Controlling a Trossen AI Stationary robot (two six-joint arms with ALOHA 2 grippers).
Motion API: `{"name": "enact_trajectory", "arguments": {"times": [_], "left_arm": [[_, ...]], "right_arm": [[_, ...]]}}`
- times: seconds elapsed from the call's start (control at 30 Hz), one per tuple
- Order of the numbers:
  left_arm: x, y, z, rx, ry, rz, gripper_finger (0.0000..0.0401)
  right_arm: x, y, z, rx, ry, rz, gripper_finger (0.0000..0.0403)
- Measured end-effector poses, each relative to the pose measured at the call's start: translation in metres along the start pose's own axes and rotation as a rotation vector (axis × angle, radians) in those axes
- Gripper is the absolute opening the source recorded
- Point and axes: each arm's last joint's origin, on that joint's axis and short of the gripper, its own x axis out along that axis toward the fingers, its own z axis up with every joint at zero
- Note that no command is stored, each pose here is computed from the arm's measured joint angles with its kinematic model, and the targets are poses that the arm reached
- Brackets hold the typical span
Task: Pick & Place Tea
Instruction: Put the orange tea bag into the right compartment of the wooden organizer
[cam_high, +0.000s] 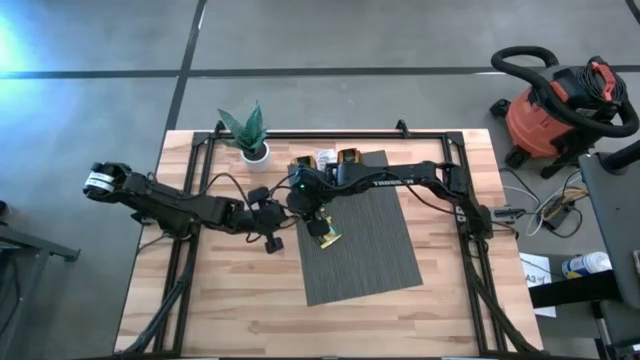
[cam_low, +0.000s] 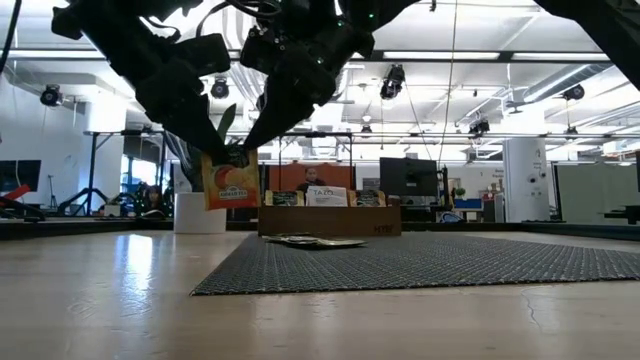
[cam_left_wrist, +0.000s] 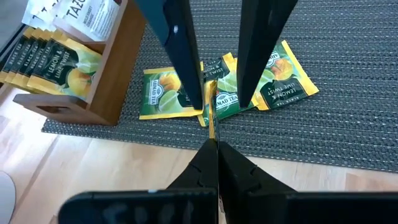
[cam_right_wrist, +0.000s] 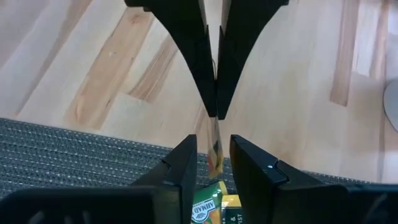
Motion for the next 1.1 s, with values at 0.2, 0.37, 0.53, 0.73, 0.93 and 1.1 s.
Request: {"name": "enact_trajectory", "arguments": {"times": [0.2,0.37,0.53,0.73,0.93,1.1], "left_arm": [[0.0001,0.0001,0.0004,0.014,-0.003,-0.001,0.0000],[0.0001,-0.0001,0.0008,0.013,-0.005,-0.006,0.0000],[0.0001,-0.0002,0.0007,0.013,-0.004,-0.010,0.0000],[0.0001,-0.0003,0.0008,0.012,-0.004,-0.015,0.0000],[0.0001,-0.0007,0.0009,-0.003,-0.003,-0.026,0.0000],[0.0000,-0.0011,0.0006,-0.074,0.000,-0.027,0.0009]], "right_arm": [[0.0054,-0.0005,-0.0023,0.003,0.010,0.004,0.0099],[0.0054,-0.0004,-0.0018,0.003,0.006,0.003,0.0087],[0.0054,-0.0005,-0.0015,0.002,0.003,0.002,0.0071],[0.0052,-0.0006,-0.0015,0.038,-0.005,0.023,0.0045],[0.0051,-0.0008,-0.0016,0.081,-0.008,0.032,0.0011],[0.0037,-0.0065,-0.0045,0.182,0.007,0.008,0.0009]]}}
